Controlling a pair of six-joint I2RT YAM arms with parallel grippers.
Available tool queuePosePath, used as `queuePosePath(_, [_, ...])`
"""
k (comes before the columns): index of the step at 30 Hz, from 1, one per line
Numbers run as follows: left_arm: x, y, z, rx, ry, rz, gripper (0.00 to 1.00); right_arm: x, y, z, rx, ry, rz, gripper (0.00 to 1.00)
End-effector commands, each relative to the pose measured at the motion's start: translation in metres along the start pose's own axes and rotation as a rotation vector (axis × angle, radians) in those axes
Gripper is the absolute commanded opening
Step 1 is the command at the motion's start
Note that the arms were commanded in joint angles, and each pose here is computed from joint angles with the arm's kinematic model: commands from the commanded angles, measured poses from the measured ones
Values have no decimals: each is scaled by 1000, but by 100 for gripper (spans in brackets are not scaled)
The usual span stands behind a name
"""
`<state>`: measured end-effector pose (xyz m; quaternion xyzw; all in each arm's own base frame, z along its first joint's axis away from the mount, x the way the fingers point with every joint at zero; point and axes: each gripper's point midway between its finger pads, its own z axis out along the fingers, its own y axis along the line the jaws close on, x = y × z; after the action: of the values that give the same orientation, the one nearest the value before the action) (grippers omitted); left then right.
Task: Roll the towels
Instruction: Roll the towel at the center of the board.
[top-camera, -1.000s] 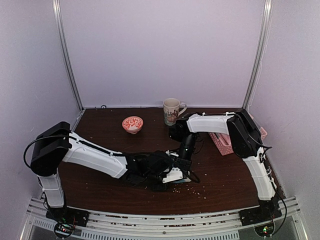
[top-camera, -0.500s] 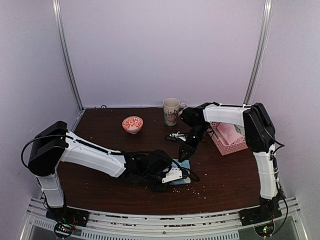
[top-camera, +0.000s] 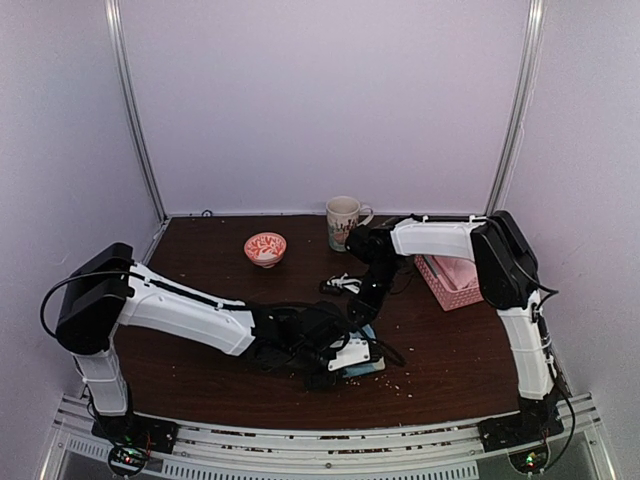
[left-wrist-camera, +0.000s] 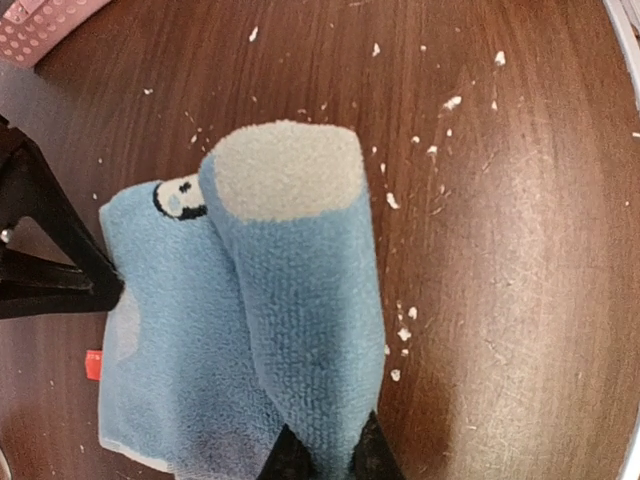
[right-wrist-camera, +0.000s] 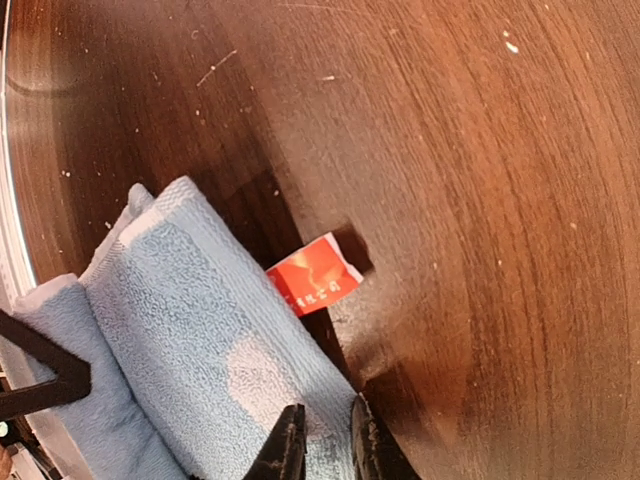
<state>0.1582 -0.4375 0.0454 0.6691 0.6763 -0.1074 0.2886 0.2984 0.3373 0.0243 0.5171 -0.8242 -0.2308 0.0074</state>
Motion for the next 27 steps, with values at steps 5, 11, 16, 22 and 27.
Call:
queuePosePath(5, [29, -13, 28, 164, 79, -160, 2, -28, 11, -29, -51, -101, -74, 27])
queuePosePath(11, [35, -6, 33, 275, 116, -260, 2, -84, 37, -165, 5, -393, -158, 39])
queuePosePath(16, [33, -1, 32, 472, 114, -408, 2, -88, 64, -249, 119, -607, -221, 42])
queuePosePath(22, [37, -2, 42, 658, 161, -555, 3, -69, 92, -297, 250, -751, -276, 45])
queuePosePath(27, [41, -1, 48, 749, 204, -624, 1, -34, 152, -272, 81, -641, -525, 45])
